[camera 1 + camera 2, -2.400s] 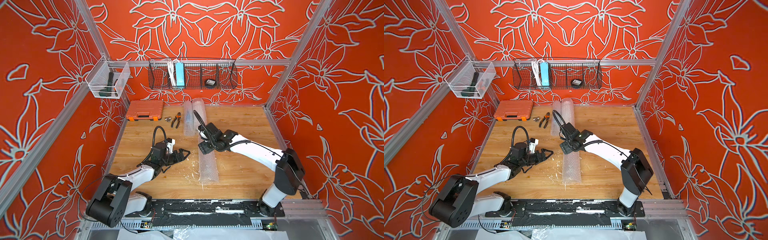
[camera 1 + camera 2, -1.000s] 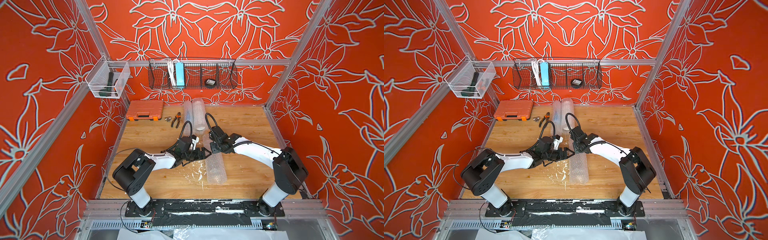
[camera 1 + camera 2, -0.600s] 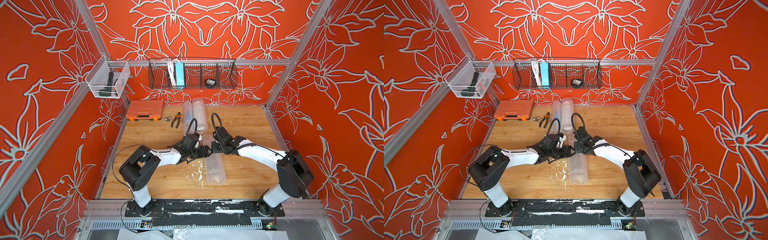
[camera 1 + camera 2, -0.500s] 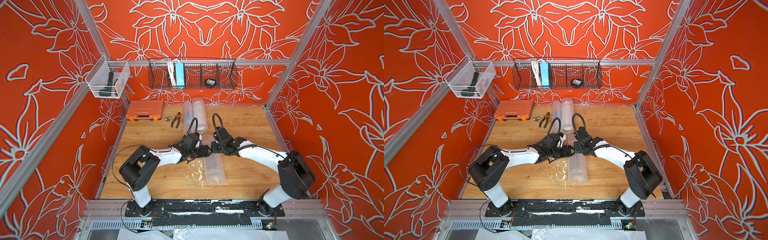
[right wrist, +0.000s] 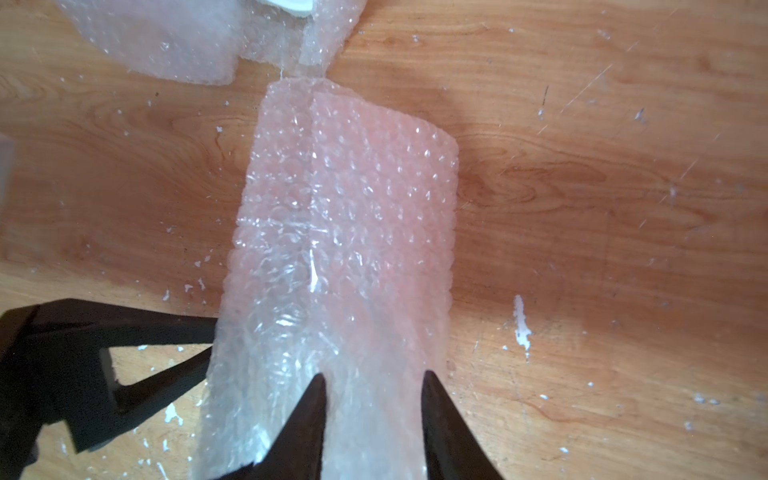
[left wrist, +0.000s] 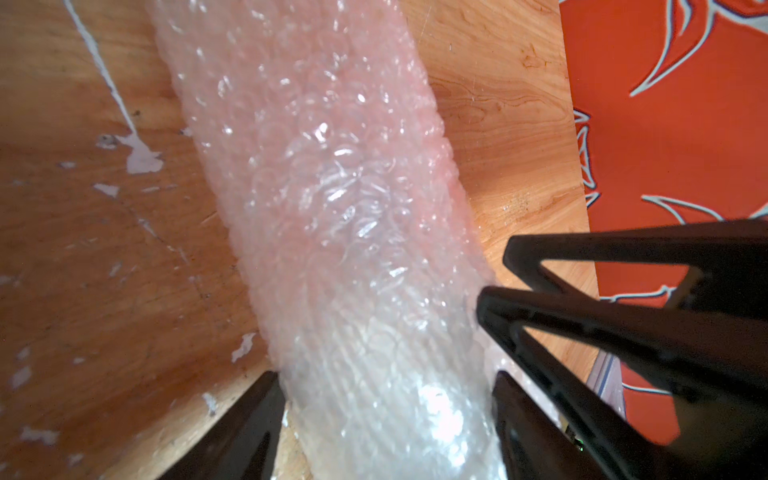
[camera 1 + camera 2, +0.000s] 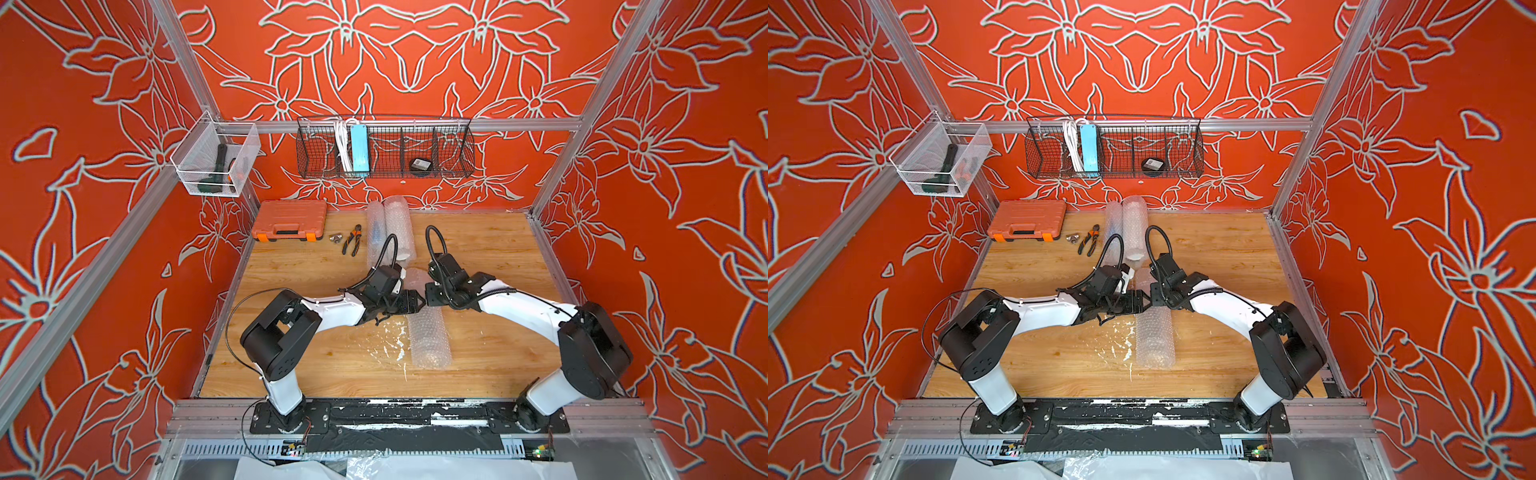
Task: Unwrap the vase from the bubble wrap
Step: Unwrap the bubble wrap at the center of the board.
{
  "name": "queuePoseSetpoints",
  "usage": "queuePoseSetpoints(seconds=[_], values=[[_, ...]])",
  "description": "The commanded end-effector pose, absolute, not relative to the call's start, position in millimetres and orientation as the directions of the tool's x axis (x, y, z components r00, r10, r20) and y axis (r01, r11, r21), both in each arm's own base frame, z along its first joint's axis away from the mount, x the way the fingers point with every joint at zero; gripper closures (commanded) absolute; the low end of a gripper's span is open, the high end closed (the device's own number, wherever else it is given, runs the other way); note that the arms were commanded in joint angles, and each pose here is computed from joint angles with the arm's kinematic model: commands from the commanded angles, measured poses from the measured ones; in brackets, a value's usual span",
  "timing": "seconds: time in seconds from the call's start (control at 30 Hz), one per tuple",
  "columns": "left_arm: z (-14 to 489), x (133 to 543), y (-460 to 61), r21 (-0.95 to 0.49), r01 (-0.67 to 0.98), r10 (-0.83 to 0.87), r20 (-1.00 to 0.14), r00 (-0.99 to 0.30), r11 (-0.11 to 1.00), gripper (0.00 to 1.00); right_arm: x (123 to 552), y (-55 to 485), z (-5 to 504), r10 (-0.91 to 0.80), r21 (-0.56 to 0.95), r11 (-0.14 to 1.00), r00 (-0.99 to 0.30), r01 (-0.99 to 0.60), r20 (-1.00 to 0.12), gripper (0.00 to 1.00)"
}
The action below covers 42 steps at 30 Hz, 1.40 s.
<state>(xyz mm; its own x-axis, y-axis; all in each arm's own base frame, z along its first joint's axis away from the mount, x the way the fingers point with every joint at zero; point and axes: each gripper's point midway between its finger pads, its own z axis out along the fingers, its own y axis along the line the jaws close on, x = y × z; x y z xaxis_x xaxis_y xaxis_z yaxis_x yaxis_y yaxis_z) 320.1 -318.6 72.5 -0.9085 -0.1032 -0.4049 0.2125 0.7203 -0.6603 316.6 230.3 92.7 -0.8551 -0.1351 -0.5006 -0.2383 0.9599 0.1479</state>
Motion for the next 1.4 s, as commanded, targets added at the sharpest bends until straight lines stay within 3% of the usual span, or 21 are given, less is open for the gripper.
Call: queuePoseSetpoints(seconds=[0.0,0.3,0.83,1.07,1.2,1.37], values=[[44.6,305.3,-314.0,-0.625,0.184,-0.054,-0.342,-0.938,0.758,0.27,322.9,228.5,89.5,-0.204,0.099,0.954,-0.855,-0.283,-0.477,0.61],[39.8,302.3,-313.7,-0.623,0.183,-0.044,-0.330,-0.943,0.760,0.29,338.9,234.3,83.8,-0.285,0.030,0.941,-0.839,-0.336,-0.463,0.61],[27.2,297.5,-301.3,-0.602,0.128,-0.083,-0.310,-0.947,0.788,0.29,360.5,215.1,76.9,-0.415,-0.191,0.910,-0.798,-0.368,-0.437,0.74],[19.6,290.8,-293.6,-0.603,0.094,-0.113,-0.297,-0.948,0.792,0.30,364.2,207.8,71.2,-0.423,-0.236,0.905,-0.799,-0.353,-0.428,0.86],[13.7,286.0,-290.7,-0.605,0.078,-0.122,-0.283,-0.951,0.792,0.30,367.2,204.5,73.3,-0.399,-0.224,0.916,-0.801,-0.332,-0.446,1.00],[8.5,281.8,-287.8,-0.598,0.066,-0.129,-0.277,-0.952,0.799,0.30,372.1,198.2,75.7,-0.358,-0.189,0.934,-0.811,-0.304,-0.462,1.00]])
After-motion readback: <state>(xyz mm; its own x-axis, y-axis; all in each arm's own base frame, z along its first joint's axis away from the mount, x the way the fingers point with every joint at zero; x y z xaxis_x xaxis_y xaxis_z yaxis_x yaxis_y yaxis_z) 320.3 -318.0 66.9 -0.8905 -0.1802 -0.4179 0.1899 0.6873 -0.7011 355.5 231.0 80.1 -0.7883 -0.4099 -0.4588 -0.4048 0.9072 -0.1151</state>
